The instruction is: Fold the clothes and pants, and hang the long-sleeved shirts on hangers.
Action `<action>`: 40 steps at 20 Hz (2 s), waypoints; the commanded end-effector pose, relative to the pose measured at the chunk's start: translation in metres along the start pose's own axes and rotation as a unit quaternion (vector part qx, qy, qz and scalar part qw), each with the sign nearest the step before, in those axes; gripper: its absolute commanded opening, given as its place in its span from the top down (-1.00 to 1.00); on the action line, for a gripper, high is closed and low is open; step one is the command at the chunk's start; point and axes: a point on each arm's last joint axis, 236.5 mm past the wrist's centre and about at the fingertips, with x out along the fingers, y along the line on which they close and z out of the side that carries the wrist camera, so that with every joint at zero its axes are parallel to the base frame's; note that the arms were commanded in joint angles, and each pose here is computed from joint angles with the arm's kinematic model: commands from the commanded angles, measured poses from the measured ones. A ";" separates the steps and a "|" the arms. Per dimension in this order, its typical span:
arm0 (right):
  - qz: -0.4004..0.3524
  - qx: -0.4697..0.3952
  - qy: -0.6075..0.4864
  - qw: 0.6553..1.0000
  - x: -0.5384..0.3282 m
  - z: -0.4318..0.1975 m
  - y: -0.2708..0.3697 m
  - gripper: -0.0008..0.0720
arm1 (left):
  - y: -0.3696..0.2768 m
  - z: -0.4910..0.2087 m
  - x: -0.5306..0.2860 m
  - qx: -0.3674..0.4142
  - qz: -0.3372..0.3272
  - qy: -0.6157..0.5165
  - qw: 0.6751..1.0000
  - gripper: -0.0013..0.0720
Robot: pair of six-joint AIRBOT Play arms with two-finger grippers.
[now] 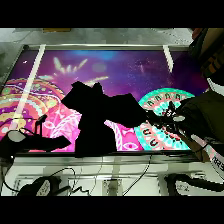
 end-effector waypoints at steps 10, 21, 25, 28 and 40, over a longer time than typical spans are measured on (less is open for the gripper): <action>0.004 0.000 0.006 1.000 0.000 -0.003 0.003 0.92 | 0.001 -0.036 0.056 0.102 0.036 0.099 0.989 -0.55; 0.006 -0.004 0.004 1.000 -0.002 -0.002 0.004 0.92 | -0.029 -0.033 0.082 0.104 -0.026 0.104 0.989 0.91; 0.019 -0.100 -0.017 0.995 -0.018 0.022 0.035 0.93 | -0.017 0.003 0.052 0.188 0.033 0.107 0.976 0.91; 0.034 -0.185 -0.073 0.979 -0.045 0.064 0.081 0.93 | 0.014 0.080 -0.010 0.211 0.153 0.051 0.964 0.92; 0.041 -0.280 -0.331 0.900 -0.216 0.239 0.218 0.94 | 0.065 0.292 -0.318 0.139 0.371 -0.417 0.818 0.93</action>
